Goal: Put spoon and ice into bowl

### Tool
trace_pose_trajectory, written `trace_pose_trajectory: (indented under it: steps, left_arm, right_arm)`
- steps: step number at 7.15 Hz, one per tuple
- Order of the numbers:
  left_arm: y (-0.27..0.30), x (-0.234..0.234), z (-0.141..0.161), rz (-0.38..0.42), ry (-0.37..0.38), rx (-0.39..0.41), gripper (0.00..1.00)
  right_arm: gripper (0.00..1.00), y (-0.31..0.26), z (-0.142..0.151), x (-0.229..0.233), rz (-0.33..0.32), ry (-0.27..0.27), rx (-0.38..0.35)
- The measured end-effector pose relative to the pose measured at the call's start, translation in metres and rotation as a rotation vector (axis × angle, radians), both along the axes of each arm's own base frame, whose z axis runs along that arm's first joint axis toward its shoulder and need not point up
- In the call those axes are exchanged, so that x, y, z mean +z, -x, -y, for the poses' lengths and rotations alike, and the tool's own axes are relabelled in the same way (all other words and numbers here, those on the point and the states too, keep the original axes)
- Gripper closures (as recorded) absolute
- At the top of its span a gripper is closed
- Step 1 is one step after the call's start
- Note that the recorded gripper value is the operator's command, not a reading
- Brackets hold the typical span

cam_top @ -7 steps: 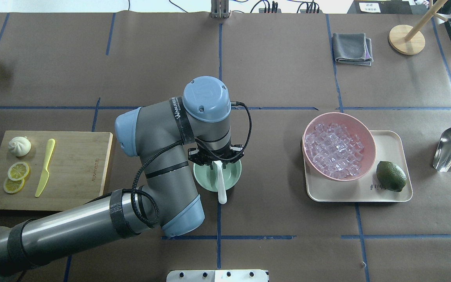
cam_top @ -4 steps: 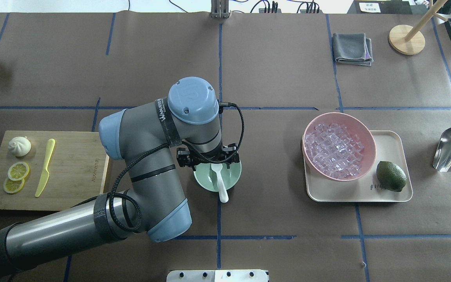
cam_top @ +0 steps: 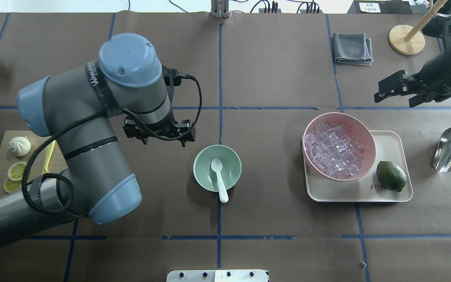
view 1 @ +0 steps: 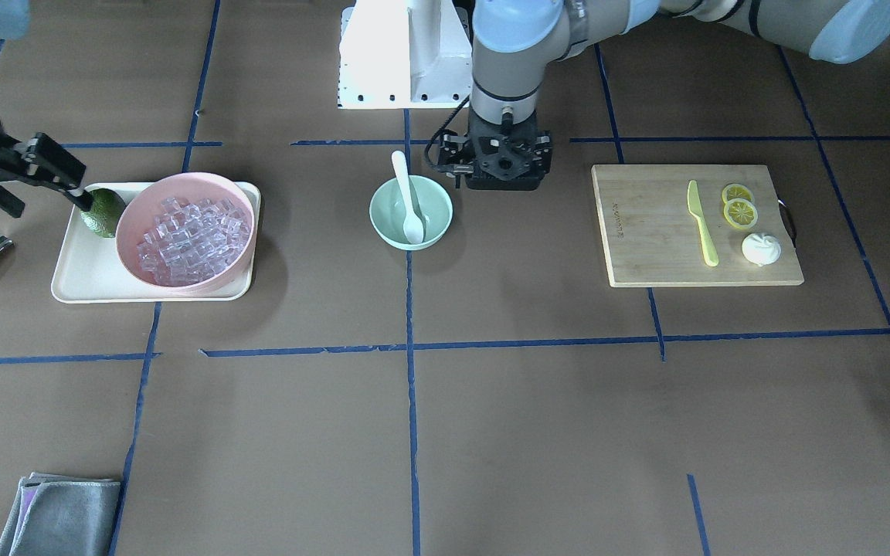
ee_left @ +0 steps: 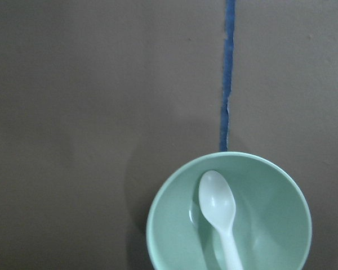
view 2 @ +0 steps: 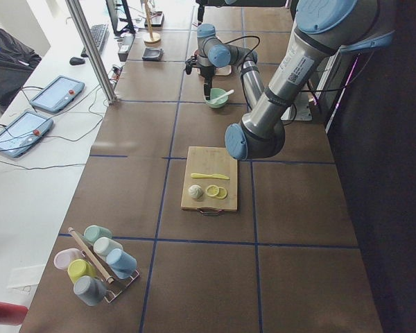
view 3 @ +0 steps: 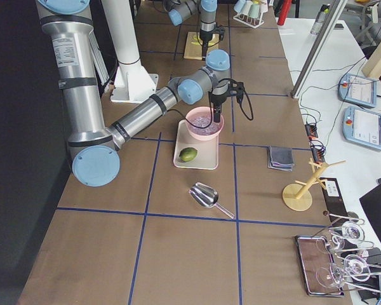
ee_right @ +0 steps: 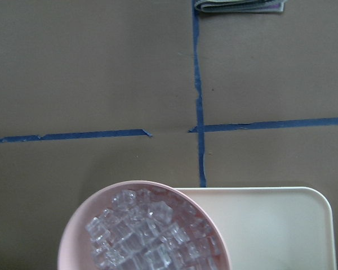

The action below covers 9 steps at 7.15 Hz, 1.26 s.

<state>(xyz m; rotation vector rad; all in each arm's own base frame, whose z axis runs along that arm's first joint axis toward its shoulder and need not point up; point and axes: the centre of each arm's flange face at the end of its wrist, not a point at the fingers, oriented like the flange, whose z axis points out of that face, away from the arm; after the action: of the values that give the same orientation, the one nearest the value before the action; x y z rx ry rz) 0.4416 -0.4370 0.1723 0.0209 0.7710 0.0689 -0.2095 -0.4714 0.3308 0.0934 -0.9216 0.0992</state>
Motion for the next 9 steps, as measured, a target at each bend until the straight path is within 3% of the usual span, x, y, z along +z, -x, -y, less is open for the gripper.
trace_pose_trajectory:
  steps: [3,7,9]
  left_arm:
    - [0.075,0.046,0.011,0.032,-0.069,0.007,0.00]
    - [0.163,0.102,0.025,0.045,-0.089,0.043,0.00]
    - [0.203,0.126,0.033,0.051,-0.108,0.069,0.00]
  right_arm:
    - [0.00,0.080,-0.024,-0.012,-0.066,-0.042,-0.019]
    - [0.02,0.112,-0.026,0.015,-0.138,-0.128,-0.159]
    - [0.14,0.123,-0.024,0.031,-0.162,-0.143,-0.213]
